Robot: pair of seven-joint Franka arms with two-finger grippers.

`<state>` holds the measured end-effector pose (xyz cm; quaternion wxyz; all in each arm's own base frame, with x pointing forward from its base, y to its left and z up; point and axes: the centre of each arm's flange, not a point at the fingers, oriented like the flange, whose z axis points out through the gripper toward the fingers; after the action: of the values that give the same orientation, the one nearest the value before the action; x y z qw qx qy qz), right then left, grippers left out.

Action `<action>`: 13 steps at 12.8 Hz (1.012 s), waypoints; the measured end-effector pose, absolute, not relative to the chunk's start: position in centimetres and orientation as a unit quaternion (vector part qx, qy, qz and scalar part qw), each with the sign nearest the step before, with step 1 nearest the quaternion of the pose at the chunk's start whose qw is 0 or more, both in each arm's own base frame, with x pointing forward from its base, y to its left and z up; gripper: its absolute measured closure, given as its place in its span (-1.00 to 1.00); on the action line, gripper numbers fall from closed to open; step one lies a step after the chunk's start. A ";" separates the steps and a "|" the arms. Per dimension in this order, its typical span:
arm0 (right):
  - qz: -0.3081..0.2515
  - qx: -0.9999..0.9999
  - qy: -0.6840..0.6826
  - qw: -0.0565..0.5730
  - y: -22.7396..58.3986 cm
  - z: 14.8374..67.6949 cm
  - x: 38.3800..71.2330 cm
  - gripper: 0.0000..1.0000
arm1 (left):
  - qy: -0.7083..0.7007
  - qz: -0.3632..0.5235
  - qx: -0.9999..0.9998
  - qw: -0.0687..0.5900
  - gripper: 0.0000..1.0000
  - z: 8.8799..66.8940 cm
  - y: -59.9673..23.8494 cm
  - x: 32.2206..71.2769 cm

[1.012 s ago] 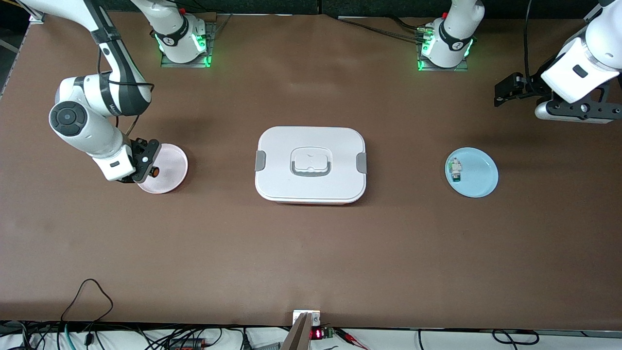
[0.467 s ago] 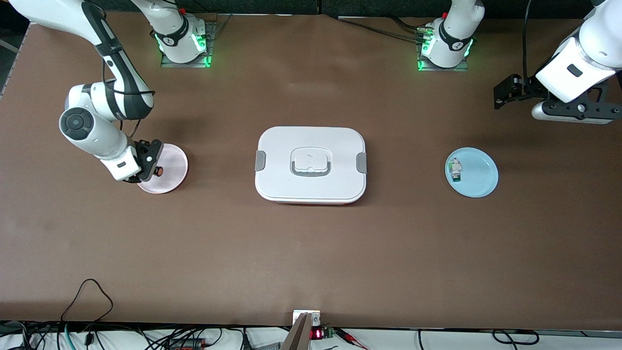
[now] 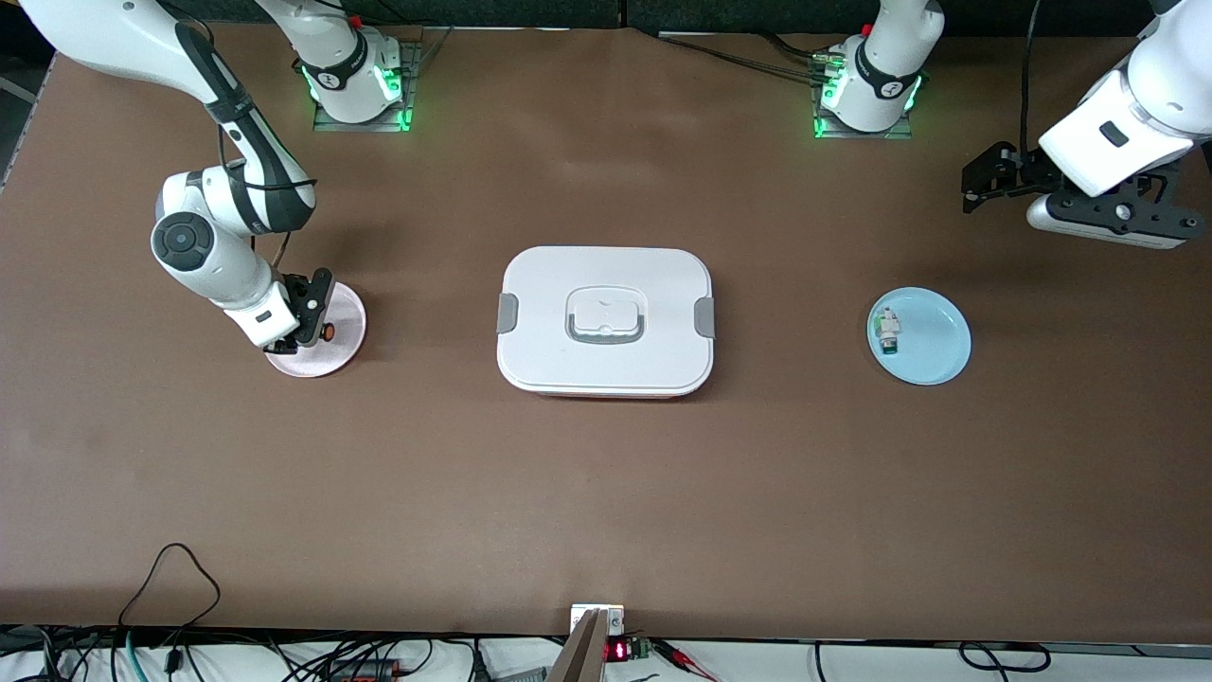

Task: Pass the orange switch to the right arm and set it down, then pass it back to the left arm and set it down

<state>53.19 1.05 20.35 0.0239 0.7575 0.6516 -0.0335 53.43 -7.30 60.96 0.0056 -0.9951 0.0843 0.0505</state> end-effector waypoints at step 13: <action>-0.022 0.789 0.611 0.058 0.1 26.4 56.9 -1.00 | 0.069 0.055 -0.996 0.006 -1.00 60.5 -7.2 53.9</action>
<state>56.93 0.06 26.44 0.0576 0.7894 0.6107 -0.0218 53.87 -7.20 60.48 0.0056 -0.9961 0.0691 0.0547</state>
